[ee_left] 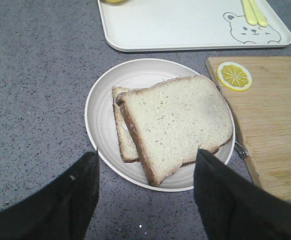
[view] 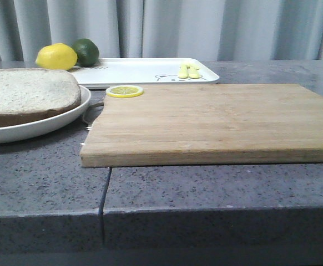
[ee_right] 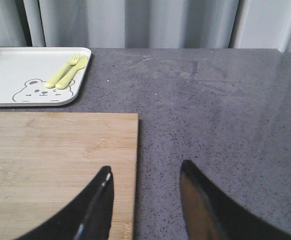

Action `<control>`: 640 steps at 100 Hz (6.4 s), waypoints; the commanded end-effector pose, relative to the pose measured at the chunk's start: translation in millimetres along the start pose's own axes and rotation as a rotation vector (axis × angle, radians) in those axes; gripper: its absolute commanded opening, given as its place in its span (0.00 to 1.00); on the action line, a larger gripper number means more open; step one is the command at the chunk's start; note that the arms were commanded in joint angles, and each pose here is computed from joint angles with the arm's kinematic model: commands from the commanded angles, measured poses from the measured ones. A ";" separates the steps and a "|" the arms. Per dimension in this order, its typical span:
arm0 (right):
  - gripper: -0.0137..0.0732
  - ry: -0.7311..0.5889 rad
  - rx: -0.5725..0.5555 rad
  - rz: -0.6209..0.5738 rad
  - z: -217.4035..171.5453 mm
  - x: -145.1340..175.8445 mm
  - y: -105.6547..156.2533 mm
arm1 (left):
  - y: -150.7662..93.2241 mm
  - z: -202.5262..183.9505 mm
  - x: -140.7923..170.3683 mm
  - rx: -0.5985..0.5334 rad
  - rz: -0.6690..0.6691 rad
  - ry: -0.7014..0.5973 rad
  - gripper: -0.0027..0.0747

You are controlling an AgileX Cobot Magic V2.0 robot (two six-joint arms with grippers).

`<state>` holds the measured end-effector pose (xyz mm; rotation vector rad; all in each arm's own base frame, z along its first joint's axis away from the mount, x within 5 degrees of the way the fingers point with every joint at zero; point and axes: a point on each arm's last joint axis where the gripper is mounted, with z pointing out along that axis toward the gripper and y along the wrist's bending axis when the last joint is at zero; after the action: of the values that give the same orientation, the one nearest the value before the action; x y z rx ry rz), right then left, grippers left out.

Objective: Place bread and move sandwich to tray

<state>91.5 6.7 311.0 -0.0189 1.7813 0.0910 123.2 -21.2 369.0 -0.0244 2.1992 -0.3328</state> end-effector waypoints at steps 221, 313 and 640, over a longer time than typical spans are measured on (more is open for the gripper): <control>0.54 -0.101 0.009 -0.007 -3.1 -15.7 -0.4 | 67.8 170.9 -19.4 -0.145 -0.360 0.228 0.52; 0.54 -0.101 0.009 -0.007 -3.1 -15.7 -0.4 | 68.6 171.3 -21.4 -0.148 -0.358 0.204 0.52; 0.54 -0.101 0.009 -0.007 -3.1 -15.7 -0.4 | 28.6 156.3 -121.0 0.221 -0.617 0.019 0.01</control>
<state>91.5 6.7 311.0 -0.0184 1.7814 0.0914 312.7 -10.8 336.4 -0.5894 2.2322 -0.8289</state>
